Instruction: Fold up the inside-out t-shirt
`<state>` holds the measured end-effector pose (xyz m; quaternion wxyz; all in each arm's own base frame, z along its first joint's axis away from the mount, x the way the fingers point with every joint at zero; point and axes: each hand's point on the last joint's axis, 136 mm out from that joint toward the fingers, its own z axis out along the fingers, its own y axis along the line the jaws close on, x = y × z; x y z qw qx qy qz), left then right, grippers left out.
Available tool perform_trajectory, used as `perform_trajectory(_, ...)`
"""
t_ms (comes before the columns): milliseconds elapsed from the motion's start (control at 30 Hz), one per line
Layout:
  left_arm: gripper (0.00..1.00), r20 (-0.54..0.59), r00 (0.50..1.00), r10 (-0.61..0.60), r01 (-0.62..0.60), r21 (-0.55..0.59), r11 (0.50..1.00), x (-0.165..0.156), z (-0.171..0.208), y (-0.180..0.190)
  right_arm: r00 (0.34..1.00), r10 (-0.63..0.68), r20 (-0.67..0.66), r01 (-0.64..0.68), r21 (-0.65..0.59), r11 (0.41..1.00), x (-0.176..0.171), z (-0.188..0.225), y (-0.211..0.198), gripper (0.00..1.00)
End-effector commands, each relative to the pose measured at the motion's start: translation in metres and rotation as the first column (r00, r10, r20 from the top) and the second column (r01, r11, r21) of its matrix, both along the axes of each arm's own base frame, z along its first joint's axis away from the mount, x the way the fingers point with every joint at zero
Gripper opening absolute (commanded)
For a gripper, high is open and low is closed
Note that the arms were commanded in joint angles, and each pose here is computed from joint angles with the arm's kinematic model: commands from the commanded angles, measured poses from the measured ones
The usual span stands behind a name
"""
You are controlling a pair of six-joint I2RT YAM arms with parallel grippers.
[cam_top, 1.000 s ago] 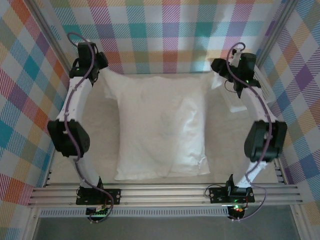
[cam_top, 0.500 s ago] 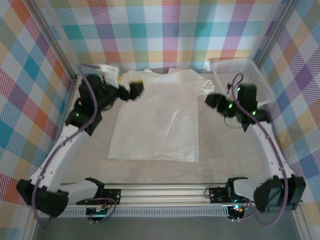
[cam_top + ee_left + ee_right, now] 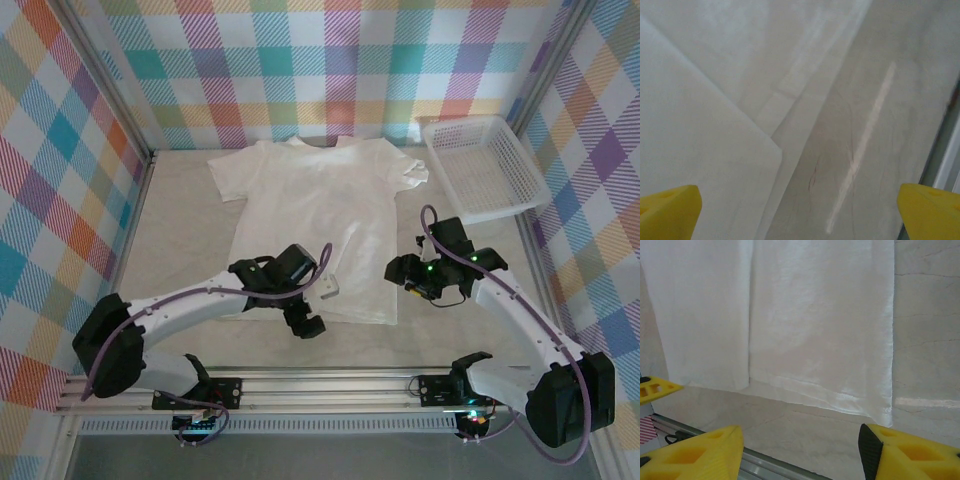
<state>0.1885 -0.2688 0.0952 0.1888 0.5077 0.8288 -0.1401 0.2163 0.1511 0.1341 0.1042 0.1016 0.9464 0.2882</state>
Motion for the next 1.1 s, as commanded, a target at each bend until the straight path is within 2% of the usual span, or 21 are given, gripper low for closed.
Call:
perform_trajectory(0,1.0,-0.079,0.951,0.298,-0.298,0.014,0.955,0.024,-0.01,-0.01,1.0,-0.021,0.006,0.021,0.009,1.0,0.006,0.006,0.002,0.63)
perform_trajectory(67,0.96,-0.113,0.907,0.405,-0.398,0.085,0.914,0.029,-0.025,-0.006,1.0,-0.028,0.012,0.028,0.02,0.999,0.009,0.008,0.003,0.64)
perform_trajectory(133,0.86,-0.121,0.856,0.503,-0.484,0.156,0.861,0.035,-0.043,-0.002,0.999,-0.037,0.015,0.036,0.038,0.999,0.012,0.01,0.006,0.63)
perform_trajectory(200,0.78,-0.125,0.826,0.549,-0.518,0.216,0.828,0.038,-0.056,-0.002,0.999,-0.035,0.014,0.034,0.054,0.998,0.015,0.013,0.009,0.64)
perform_trajectory(267,0.74,-0.108,0.813,0.572,-0.535,0.248,0.808,0.04,-0.063,-0.001,1.0,-0.028,0.013,0.028,0.052,0.998,0.016,0.015,0.01,0.64)
perform_trajectory(400,0.51,-0.052,0.804,0.593,-0.563,0.255,0.786,0.046,-0.063,0.007,1.0,-0.024,0.011,0.024,0.032,0.999,0.014,0.014,0.007,0.64)
perform_trajectory(433,0.48,-0.047,0.804,0.592,-0.563,0.256,0.785,0.046,-0.063,0.009,1.0,-0.026,0.011,0.026,0.031,0.999,0.013,0.014,0.007,0.64)
perform_trajectory(467,0.42,-0.042,0.805,0.592,-0.564,0.258,0.785,0.046,-0.063,0.01,0.999,-0.03,0.01,0.03,0.032,0.999,0.013,0.013,0.006,0.64)
perform_trajectory(600,0.0,-0.046,0.806,0.591,-0.563,0.249,0.788,0.044,-0.057,0.011,0.999,-0.04,0.007,0.04,0.036,0.999,0.012,0.012,0.006,0.64)
perform_trajectory(733,0.0,-0.081,0.805,0.588,-0.567,0.188,0.802,0.046,-0.03,0.002,0.997,-0.013,0.075,0.011,0.025,1.0,0.016,0.019,0.005,0.67)
perform_trajectory(800,0.0,-0.125,0.796,0.593,-0.58,0.122,0.805,0.05,-0.005,-0.007,0.978,0.061,0.201,-0.07,0.038,0.997,0.024,0.035,0.012,0.68)
perform_trajectory(833,0.0,-0.154,0.791,0.593,-0.587,0.086,0.805,0.052,0.008,-0.011,0.937,0.137,0.321,-0.156,0.034,0.987,0.027,0.049,0.02,0.69)
perform_trajectory(900,0.0,-0.205,0.789,0.579,-0.59,0.01,0.807,0.057,0.034,-0.021,0.801,0.262,0.539,-0.289,-0.036,0.957,0.03,0.068,0.036,0.72)
perform_trajectory(967,0.0,-0.25,0.777,0.577,-0.604,-0.04,0.796,0.064,0.052,-0.026,0.584,0.376,0.719,-0.386,-0.161,0.908,0.032,0.08,0.054,0.73)
perform_trajectory(1033,0.0,-0.28,0.766,0.579,-0.617,-0.07,0.784,0.069,0.063,-0.028,0.374,0.471,0.799,-0.42,-0.307,0.854,0.034,0.077,0.068,0.76)
perform_trajectory(1067,0.0,-0.29,0.765,0.576,-0.619,-0.079,0.782,0.071,0.066,-0.029,0.314,0.497,0.809,-0.418,-0.352,0.838,0.036,0.072,0.073,0.77)
